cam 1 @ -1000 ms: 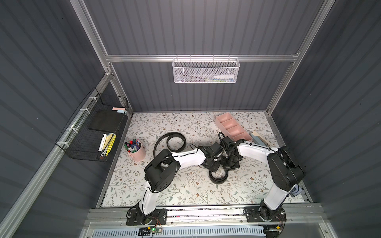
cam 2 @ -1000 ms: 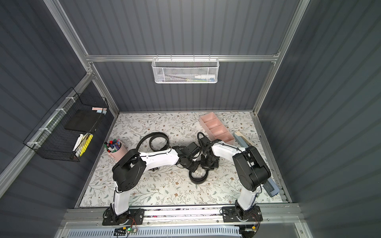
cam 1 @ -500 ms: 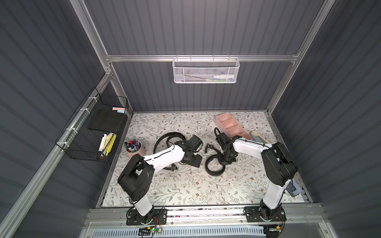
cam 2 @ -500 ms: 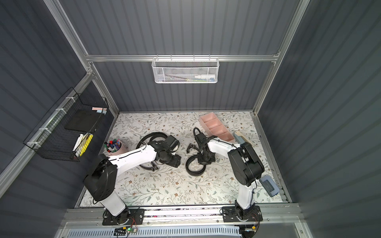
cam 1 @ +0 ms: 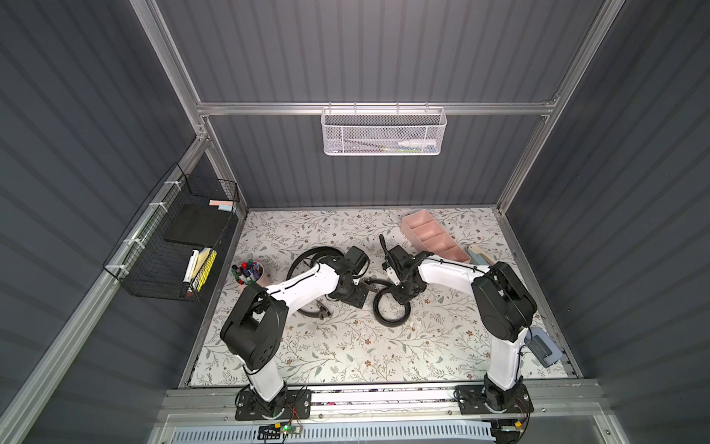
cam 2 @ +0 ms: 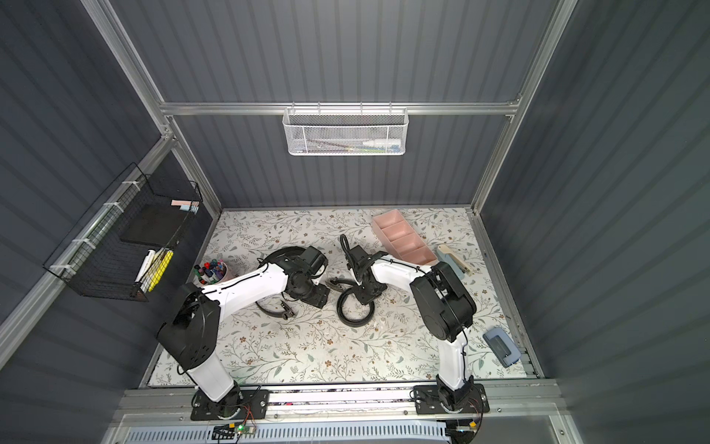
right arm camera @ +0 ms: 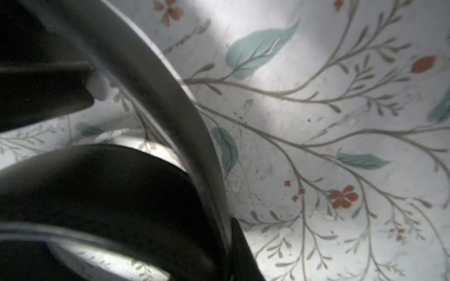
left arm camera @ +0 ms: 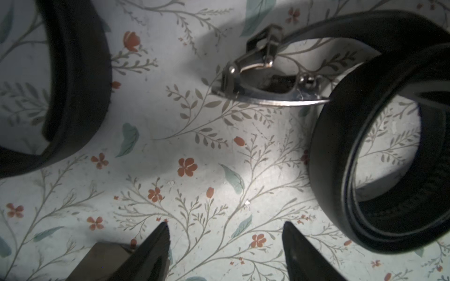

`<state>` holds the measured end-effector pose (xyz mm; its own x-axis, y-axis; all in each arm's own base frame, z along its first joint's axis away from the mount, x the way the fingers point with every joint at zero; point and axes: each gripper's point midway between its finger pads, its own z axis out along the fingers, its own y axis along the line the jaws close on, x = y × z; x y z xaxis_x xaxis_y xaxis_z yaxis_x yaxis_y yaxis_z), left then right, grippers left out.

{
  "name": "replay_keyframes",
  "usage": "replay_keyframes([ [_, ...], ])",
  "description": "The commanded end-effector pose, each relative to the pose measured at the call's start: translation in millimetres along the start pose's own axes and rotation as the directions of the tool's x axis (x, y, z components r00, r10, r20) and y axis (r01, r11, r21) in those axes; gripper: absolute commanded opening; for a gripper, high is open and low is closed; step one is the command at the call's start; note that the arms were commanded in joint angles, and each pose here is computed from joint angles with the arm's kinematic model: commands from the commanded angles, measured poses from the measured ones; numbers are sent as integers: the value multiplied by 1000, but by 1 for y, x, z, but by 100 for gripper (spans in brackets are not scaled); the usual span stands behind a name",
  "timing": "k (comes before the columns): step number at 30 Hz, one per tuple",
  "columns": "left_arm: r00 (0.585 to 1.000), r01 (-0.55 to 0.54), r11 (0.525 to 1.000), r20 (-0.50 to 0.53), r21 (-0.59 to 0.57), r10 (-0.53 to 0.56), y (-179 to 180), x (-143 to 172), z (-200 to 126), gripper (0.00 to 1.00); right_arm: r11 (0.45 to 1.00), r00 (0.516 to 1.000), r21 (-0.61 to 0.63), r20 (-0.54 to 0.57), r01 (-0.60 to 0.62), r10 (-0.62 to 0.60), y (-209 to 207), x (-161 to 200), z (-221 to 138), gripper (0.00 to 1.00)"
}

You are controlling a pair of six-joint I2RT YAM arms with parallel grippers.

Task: Place the belts into the storage roll
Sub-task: Roll the belt at the center of the board.

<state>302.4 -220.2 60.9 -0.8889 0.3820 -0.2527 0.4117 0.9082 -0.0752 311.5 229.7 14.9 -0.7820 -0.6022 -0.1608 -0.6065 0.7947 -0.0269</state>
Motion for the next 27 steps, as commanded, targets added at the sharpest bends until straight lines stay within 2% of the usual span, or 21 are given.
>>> replay_keyframes([
  [1,996,-90,995,7,39,90,-11,-13,2,75,993,993,-8,-22,117,-117,0,7,8,10],
  [2,994,-98,994,46,42,96,-13,-29,-4,75,993,993,-13,-25,119,-119,1,9,9,10],
  [7,982,-176,983,72,55,172,-20,-62,4,75,993,992,10,-43,118,-117,-4,12,12,10],
  [11,984,-169,983,78,71,163,-17,-83,10,75,994,993,1,-53,106,-106,-2,13,12,10],
  [18,980,-199,975,2,100,200,-16,-75,34,75,995,993,17,-72,95,-94,-7,20,14,10],
  [27,980,-193,981,-46,32,194,-5,-81,53,74,995,995,49,-34,91,-89,-23,15,2,10],
])
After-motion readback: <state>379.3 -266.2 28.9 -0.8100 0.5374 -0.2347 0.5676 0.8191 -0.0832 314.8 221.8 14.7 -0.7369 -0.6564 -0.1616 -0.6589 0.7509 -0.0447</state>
